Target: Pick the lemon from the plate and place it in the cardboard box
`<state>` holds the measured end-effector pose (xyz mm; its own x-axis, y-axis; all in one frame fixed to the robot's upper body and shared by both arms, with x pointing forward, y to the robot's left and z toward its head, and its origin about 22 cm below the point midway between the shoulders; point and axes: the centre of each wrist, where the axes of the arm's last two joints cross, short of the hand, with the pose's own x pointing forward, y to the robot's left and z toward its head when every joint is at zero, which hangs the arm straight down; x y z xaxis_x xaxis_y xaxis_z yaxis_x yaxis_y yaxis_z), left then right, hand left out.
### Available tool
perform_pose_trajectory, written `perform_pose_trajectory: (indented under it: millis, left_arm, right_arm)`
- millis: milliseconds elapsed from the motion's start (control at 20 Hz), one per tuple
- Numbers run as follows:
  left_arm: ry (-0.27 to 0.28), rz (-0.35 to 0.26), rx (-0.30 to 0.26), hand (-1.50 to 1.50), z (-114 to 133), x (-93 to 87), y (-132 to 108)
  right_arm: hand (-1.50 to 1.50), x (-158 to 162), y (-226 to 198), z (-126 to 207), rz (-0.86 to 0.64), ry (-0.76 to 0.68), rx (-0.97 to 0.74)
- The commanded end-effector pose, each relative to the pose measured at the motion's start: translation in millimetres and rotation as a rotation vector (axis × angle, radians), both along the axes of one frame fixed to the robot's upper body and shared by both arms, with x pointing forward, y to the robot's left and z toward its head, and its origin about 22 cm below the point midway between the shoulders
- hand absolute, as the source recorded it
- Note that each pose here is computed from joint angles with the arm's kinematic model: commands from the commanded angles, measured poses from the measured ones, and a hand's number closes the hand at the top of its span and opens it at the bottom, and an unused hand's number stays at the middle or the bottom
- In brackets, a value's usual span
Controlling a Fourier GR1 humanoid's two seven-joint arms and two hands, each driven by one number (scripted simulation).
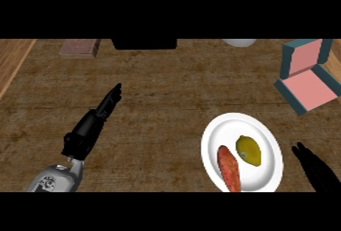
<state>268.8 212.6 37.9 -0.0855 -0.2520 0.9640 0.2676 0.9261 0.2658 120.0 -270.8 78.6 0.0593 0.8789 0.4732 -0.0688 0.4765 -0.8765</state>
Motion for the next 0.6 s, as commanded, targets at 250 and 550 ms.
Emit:
perform_pose_trajectory:
  millis: [250, 550]
  left_arm:
    - [-0.005, -0.029, 0.01, 0.0, 1, 15.0, 0]
    - [0.004, -0.041, 0.009, 0.0, 9, 11.4, -4]
  right_arm:
    - [-1.5, 23, 33, 43, -0.014, 0.198, 0.061]
    - [-1.5, 69, 42, 26, -0.051, 0.183, 0.121]
